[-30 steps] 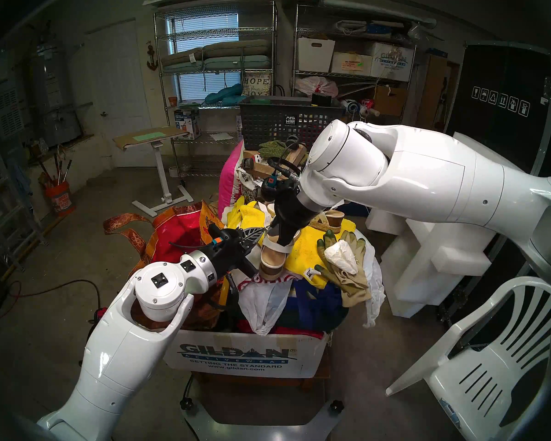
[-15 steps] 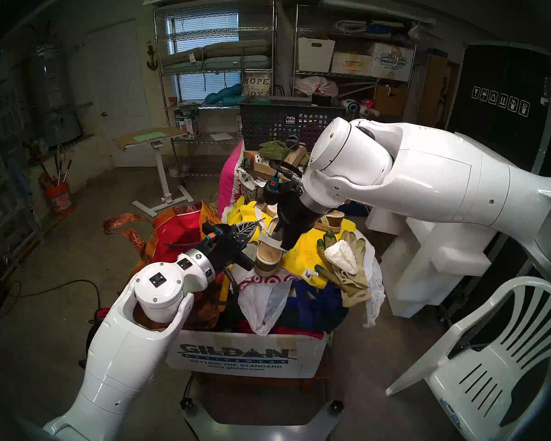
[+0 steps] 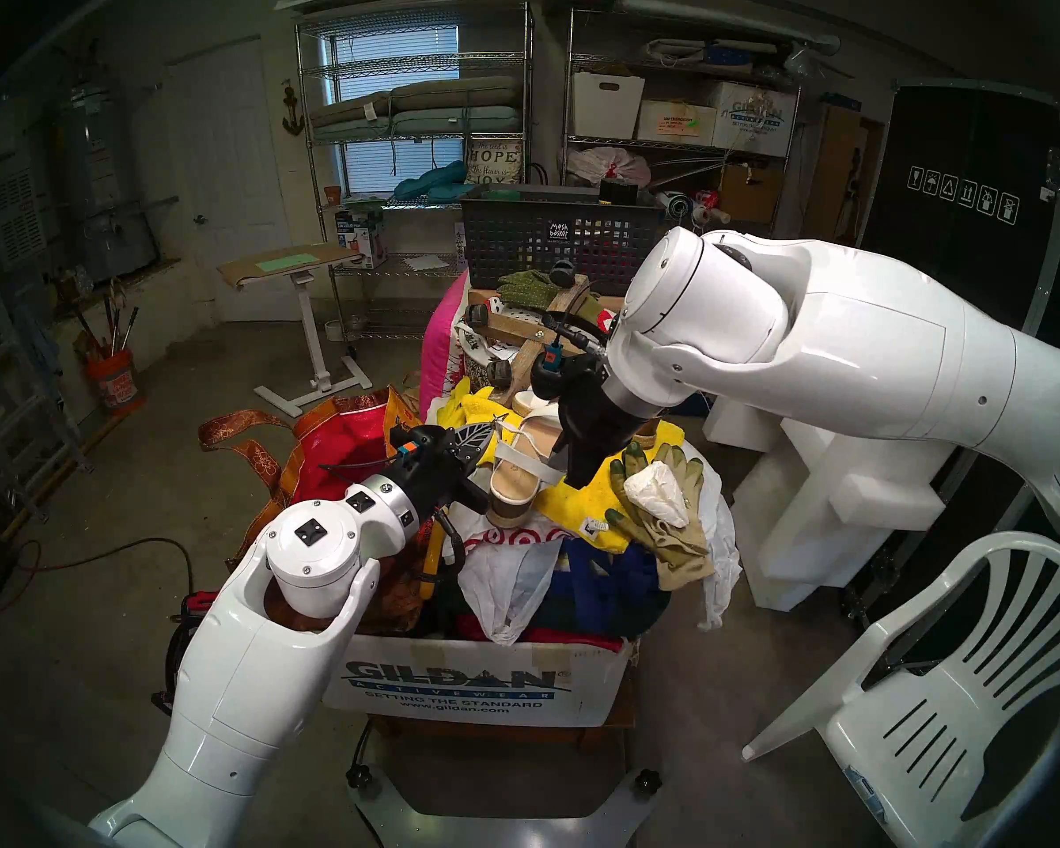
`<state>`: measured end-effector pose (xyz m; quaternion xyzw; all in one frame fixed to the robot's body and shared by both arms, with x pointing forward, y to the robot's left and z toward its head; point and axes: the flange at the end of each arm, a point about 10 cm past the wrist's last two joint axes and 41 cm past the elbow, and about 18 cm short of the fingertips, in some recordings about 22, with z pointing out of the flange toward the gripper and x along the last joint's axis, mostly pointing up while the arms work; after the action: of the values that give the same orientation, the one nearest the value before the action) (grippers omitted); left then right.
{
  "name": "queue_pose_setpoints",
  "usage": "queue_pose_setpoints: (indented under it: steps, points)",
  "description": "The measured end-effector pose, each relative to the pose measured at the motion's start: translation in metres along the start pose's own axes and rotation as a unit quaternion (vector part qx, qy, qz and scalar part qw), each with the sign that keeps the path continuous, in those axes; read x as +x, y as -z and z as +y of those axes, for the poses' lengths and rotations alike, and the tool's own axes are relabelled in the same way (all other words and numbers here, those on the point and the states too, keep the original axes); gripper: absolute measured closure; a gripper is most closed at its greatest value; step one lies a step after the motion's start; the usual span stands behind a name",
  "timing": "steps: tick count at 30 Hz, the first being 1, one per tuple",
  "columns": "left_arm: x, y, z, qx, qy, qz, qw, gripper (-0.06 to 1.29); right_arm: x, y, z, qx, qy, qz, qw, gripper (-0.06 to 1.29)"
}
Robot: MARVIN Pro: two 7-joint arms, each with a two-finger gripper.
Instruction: Unbuckle a shoe
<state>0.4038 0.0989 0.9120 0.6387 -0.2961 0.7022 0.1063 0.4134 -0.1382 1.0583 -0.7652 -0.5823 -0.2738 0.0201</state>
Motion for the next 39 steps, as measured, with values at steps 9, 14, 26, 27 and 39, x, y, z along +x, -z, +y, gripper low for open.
queue_pose_setpoints:
  steps: [9,14,26,27,39]
  points:
    - [-0.003,-0.004,0.011,-0.006,-0.014,-0.004,0.9999,1.26,-0.011,0.002,0.014,-0.077,-0.011,0.0,0.997,1.25]
    - [-0.005,-0.006,0.015,0.0,-0.027,0.001,0.9996,1.26,-0.018,-0.005,0.026,-0.114,-0.026,-0.006,0.9932,1.25]
    - [-0.005,-0.006,0.009,0.015,-0.035,0.009,0.9992,1.26,-0.019,-0.019,0.028,-0.123,-0.046,-0.006,0.9913,1.07]
    - [-0.004,-0.005,0.008,0.016,-0.033,0.01,0.9993,1.26,-0.019,-0.019,0.028,-0.123,-0.047,-0.005,0.9913,0.98]
    - [0.01,0.008,-0.009,0.004,-0.036,0.014,0.9992,-0.01,-0.01,-0.012,0.025,-0.13,-0.045,0.016,0.9903,0.25]
